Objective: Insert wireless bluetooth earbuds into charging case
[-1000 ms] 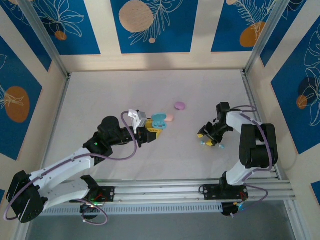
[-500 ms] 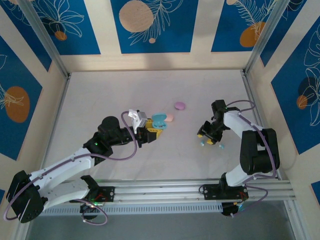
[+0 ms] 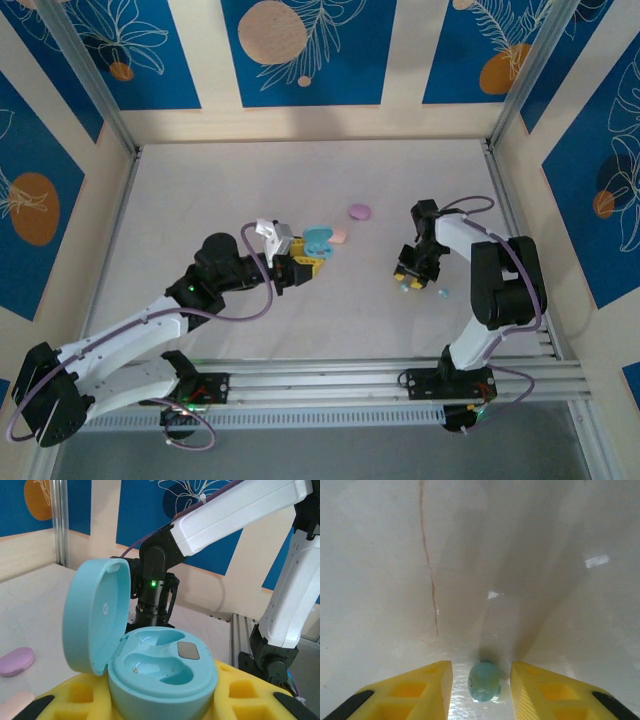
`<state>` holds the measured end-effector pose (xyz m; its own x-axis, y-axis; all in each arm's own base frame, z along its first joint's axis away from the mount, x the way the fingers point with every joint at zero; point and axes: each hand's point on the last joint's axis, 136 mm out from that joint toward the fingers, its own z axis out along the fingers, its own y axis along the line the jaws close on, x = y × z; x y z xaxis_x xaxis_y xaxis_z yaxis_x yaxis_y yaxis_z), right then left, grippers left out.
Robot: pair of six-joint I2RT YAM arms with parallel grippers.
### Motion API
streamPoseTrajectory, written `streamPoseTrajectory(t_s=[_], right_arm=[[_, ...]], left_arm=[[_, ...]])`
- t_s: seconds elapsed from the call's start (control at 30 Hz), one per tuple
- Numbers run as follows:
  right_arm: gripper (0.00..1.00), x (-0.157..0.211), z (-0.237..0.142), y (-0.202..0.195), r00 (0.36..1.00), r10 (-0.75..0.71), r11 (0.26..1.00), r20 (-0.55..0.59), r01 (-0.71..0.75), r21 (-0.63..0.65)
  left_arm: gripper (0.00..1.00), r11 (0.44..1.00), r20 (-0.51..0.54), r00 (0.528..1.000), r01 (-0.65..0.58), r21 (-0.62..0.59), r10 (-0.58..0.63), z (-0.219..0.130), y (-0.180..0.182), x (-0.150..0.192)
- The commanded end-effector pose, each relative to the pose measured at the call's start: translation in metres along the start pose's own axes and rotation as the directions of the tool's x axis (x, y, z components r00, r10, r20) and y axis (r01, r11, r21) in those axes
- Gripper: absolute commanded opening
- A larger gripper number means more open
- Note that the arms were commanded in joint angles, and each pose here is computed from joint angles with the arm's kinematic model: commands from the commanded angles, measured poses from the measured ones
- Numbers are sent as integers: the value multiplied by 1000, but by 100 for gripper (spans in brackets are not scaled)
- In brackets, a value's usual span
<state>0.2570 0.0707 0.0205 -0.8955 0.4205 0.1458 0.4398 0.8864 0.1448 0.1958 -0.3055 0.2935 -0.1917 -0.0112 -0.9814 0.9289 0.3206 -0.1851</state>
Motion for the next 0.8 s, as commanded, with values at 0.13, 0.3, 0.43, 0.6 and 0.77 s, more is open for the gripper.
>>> streamPoseTrajectory(t_s=[0.13,0.3,0.43,0.6,0.77], right_arm=[[35,2,1,1,1000,-16,1000,-19,16,21],[31,1,5,2,999,-25,999,-24,26,23],[27,0,7,2,999,-30,999,-29,31,29],[27,-1,8,2,999,-32,999,-33,33,31],[16,0,4,4,999,-36,999,-20,37,20]], left_arm=[[28,1000,27,1000,-14,1,14,-1,-4,-7],[28,1000,24,1000,-11,0,11,-1,-4,-7],[28,1000,24,1000,-9,-3,9,-1,-3,-7],[28,1000,21,1000,-8,-4,8,-1,-3,-6],[28,1000,19,1000,-8,-4,8,0,-2,-5]])
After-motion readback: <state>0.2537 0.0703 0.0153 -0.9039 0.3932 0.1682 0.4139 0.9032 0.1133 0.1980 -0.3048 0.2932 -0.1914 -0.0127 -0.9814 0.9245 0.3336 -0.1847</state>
